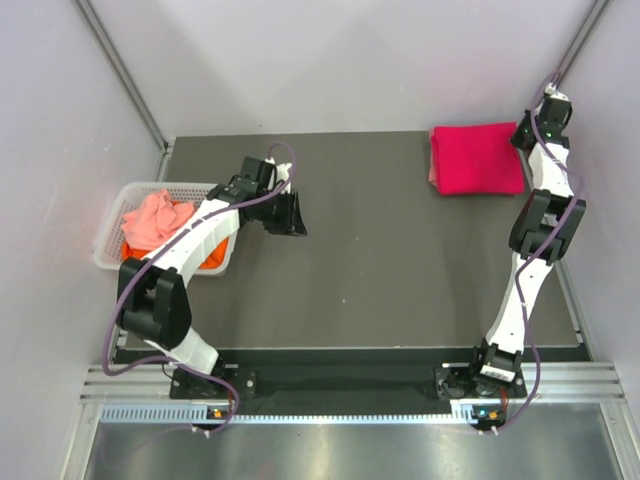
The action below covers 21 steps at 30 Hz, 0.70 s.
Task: Fold and stack the t-shirts
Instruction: Neatly place the folded tshirt to the corner
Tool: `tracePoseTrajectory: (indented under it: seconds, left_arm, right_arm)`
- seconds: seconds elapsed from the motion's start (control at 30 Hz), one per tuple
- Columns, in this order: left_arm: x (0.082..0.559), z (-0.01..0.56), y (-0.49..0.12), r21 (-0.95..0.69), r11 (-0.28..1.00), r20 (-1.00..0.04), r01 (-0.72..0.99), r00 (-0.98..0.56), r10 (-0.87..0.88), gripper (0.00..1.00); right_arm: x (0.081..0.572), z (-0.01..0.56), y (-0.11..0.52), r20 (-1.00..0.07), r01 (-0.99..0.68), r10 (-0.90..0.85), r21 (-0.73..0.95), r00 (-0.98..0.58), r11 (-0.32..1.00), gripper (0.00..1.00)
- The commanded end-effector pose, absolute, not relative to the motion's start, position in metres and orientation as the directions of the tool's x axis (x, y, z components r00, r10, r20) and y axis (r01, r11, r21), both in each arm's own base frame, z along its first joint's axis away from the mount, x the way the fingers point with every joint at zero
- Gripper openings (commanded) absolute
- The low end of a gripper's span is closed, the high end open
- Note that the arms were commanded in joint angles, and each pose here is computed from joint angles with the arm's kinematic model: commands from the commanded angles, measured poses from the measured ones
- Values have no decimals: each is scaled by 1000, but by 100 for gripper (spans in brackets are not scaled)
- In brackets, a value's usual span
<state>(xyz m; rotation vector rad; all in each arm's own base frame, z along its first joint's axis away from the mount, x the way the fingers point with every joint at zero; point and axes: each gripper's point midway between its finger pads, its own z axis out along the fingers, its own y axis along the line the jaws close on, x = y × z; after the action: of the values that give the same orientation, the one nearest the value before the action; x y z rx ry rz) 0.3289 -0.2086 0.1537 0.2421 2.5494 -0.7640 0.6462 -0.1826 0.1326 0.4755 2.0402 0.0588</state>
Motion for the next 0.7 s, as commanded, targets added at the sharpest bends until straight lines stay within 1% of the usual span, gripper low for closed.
tracePoseTrajectory:
  seconds: [0.0, 0.23, 0.27, 0.3, 0.33, 0.37, 0.47, 0.53, 0.57, 0.6, 0.67]
  left_arm:
    - [337, 158, -214, -490, 811, -509, 320, -860, 31, 33]
    - [337, 158, -215, -492, 809, -510, 321, -860, 31, 33]
    - [337, 158, -215, -492, 809, -509, 322, -860, 33, 33]
    - [336, 157, -215, -491, 810, -508, 321, -861, 33, 32]
    - [337, 157, -215, -490, 810, -510, 323, -860, 34, 33]
    - [337, 158, -215, -490, 809, -511, 323, -859, 34, 33]
    - [337, 157, -215, -487, 812, -511, 321, -859, 33, 33]
    - [337, 159, -215, -489, 811, -513, 322, -858, 31, 33]
    - [337, 160, -214, -489, 811, -515, 322, -857, 30, 33]
    - [337, 162, -215, -491, 808, -519, 327, -854, 31, 33]
    - [336, 167, -215, -490, 805, -531, 334, -847, 28, 33]
  right_arm:
    - [660, 195, -200, -901, 297, 341, 260, -266, 919, 0]
    - [662, 188, -202, -898, 300, 349, 267, -268, 916, 0]
    - [662, 188, -202, -897, 296, 352, 272, -267, 916, 3]
    - [663, 188, -199, -895, 285, 357, 280, -267, 917, 11]
    - [662, 190, -199, -895, 285, 357, 280, -267, 917, 19]
    - [661, 191, -199, -894, 286, 359, 282, -268, 916, 33]
    - [651, 204, -197, -892, 297, 354, 270, -281, 916, 49]
    - [640, 224, -198, -896, 316, 353, 264, -270, 911, 52]
    - [632, 218, -199, -884, 349, 369, 262, -288, 900, 53]
    - [623, 239, -197, -890, 353, 369, 267, -266, 897, 53]
    - [612, 246, -186, -878, 344, 389, 287, -280, 894, 53]
